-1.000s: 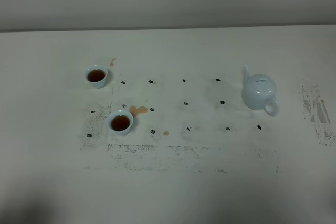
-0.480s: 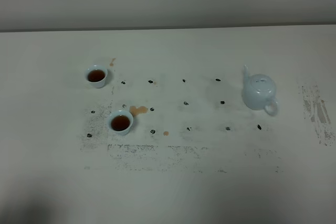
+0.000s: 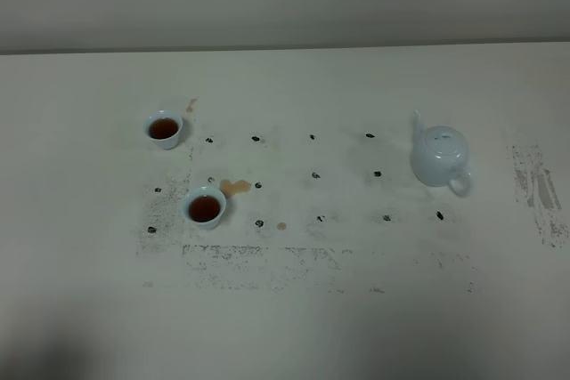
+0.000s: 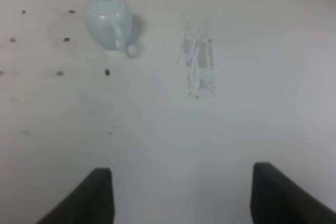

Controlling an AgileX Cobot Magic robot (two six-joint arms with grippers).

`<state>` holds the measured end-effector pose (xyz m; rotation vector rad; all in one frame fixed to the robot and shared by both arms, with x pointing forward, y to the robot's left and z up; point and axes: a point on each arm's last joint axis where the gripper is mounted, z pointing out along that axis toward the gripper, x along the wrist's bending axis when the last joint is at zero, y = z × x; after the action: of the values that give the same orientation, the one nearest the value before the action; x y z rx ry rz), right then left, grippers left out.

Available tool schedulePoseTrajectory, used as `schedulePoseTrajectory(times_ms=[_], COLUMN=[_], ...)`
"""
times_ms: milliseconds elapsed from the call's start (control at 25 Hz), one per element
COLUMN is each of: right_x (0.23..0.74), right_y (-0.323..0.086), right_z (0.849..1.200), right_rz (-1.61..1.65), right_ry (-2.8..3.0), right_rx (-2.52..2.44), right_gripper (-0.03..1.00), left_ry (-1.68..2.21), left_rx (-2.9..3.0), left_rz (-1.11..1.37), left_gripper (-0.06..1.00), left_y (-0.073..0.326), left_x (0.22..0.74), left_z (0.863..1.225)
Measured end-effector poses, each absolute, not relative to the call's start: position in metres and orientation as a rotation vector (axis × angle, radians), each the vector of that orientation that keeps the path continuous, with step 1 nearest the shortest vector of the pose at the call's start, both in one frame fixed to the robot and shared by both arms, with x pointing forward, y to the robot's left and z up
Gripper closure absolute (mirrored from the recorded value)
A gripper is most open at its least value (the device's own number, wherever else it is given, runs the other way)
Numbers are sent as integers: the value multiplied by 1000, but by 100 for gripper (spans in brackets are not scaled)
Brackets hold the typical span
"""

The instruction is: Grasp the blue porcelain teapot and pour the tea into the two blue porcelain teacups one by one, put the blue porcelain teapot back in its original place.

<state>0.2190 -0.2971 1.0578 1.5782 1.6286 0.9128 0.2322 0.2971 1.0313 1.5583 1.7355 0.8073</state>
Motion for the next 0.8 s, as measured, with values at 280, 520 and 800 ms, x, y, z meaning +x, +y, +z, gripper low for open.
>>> schedulePoseTrajectory(times_ms=[280,520,800], right_x=[219,219,219], right_y=[-297,-297,-297], right_z=[1058,1058,1058], right_rz=[924,924,923], right_ry=[1643,1643,1643], right_rx=[1568,1568,1568], right_gripper=[43,43,43], left_ry=[1735,1735,1735], left_rx=[1558,1558,1558], left_rz=[807,807,807], left_gripper=[26,26,26], left_y=[297,297,297], left_x=[232,232,232], left_z=[1031,1031,1031])
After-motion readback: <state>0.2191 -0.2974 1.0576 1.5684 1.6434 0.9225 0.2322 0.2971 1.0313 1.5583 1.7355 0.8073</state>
